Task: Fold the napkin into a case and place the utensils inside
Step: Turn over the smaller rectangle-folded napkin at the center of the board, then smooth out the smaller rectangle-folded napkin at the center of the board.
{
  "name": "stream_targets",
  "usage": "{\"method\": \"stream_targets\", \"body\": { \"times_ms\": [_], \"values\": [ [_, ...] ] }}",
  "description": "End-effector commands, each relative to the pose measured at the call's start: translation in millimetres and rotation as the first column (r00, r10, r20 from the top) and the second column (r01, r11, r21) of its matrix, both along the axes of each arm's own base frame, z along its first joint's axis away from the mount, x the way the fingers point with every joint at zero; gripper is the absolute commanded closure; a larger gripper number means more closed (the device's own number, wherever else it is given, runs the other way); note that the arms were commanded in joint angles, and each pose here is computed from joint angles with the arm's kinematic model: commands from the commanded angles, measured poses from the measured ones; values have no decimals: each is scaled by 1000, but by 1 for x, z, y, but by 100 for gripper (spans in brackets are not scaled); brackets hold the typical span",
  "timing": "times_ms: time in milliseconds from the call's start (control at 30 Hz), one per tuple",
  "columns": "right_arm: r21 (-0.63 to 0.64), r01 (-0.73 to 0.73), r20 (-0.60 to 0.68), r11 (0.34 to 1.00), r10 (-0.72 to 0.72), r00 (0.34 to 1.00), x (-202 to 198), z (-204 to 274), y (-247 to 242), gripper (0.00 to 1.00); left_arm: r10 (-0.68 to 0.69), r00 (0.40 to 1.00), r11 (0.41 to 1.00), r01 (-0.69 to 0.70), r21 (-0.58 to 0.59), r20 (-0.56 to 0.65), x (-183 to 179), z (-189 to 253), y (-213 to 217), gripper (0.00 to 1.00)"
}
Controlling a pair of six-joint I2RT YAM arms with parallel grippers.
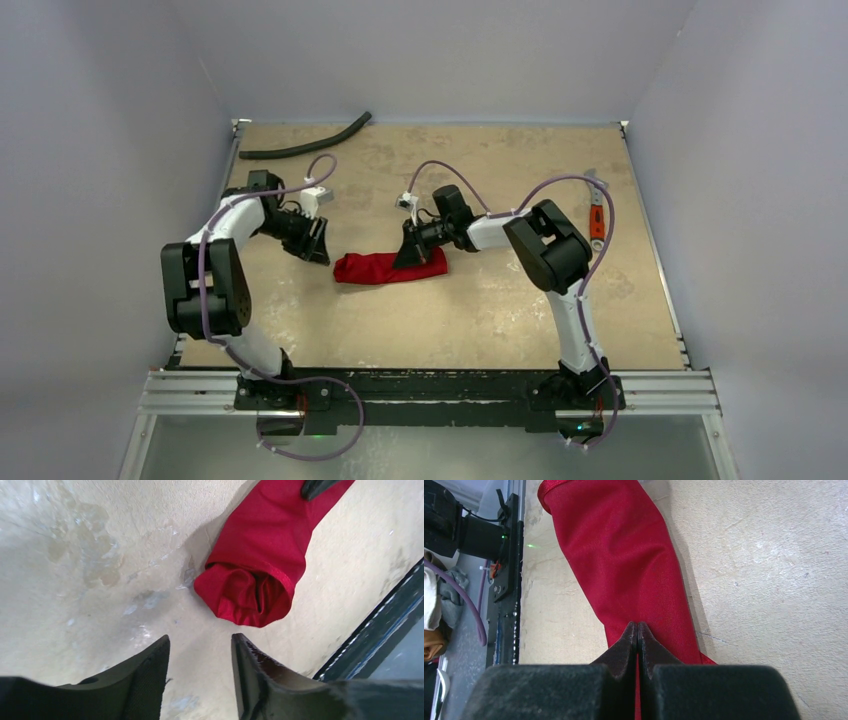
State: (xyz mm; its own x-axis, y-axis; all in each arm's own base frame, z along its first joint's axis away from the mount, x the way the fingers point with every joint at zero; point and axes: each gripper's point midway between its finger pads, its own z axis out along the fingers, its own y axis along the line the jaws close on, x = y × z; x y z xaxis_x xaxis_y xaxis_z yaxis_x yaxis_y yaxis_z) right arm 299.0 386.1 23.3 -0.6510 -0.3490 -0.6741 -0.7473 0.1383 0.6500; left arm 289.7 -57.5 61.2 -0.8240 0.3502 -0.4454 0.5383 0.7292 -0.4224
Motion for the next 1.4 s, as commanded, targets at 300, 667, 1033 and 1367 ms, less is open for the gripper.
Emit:
{"method": "stream_targets", "body": {
  "times_ms": [300,667,1033,1367],
  "values": [
    [-138,79,55,987,-72,996,8,-27,-8,100,-217,939,958,257,-124,268,36,90,-93,67],
    [-155,82,50,984,-75,996,4,-30,-12,100,-407,897,906,420,-48,169,9,19,-126,90],
    [-167,80,31,983,-76,997,0,-31,-15,100,-444,889,896,440,57,115,-18,-24,-77,94],
    [-174,89,37,981,-84,996,0,-33,-16,100,-383,917,923,377,74,107,-19,-37,-40,94]
  ]
}}
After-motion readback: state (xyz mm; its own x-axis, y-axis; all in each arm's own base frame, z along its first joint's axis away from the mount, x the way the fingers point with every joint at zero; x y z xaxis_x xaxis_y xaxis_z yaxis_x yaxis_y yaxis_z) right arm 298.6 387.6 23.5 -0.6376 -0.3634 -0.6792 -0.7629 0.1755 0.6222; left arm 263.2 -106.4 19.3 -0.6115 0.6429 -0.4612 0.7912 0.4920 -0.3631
